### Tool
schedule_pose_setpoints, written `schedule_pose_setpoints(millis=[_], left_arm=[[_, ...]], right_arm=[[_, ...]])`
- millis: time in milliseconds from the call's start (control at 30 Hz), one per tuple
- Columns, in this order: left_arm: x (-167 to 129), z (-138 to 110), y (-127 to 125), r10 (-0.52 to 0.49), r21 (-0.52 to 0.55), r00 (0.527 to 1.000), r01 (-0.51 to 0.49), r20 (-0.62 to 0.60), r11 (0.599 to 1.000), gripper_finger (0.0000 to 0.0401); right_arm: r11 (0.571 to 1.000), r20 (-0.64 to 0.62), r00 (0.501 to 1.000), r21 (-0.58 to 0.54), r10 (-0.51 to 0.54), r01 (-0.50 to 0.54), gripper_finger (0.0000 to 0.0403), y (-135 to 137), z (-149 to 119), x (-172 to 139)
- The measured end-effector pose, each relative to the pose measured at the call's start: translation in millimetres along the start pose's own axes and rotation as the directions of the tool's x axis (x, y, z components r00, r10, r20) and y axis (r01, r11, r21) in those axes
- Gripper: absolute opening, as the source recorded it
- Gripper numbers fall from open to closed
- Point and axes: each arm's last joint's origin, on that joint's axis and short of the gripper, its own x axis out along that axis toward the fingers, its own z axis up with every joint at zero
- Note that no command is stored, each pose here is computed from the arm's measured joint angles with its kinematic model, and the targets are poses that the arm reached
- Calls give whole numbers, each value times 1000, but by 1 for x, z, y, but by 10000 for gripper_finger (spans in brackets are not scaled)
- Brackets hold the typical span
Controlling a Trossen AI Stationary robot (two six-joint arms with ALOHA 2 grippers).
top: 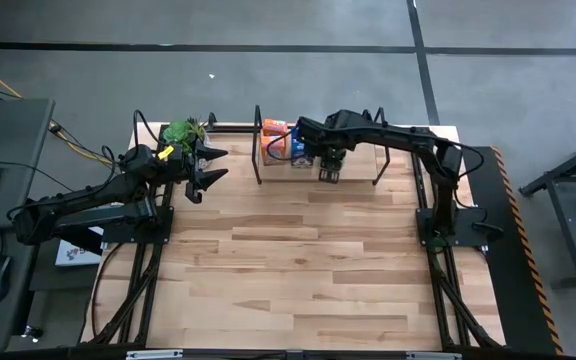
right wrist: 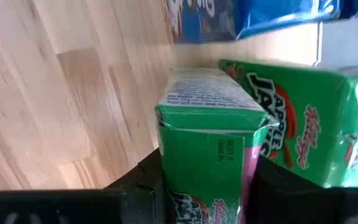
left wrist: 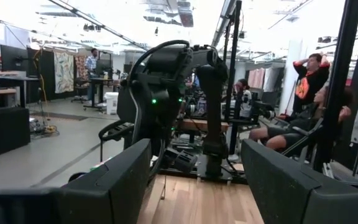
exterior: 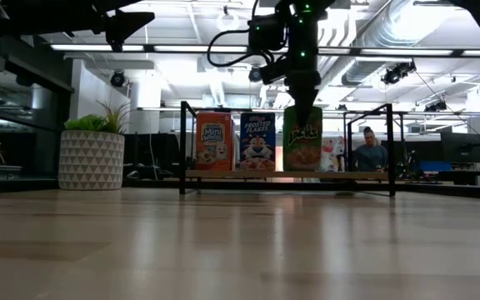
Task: Stack cereal on shelf
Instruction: Put the green cereal box on the shelf aligned with the other green cereal box
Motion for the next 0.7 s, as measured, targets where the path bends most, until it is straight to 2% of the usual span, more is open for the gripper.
schedule_pose_setpoints(millis=[700], left_arm=[[0,0,0,1,0,1000,-1,-3,1000,241]], right_arm=[[999,37,999,-31,39,-38,122,-7,2,2]])
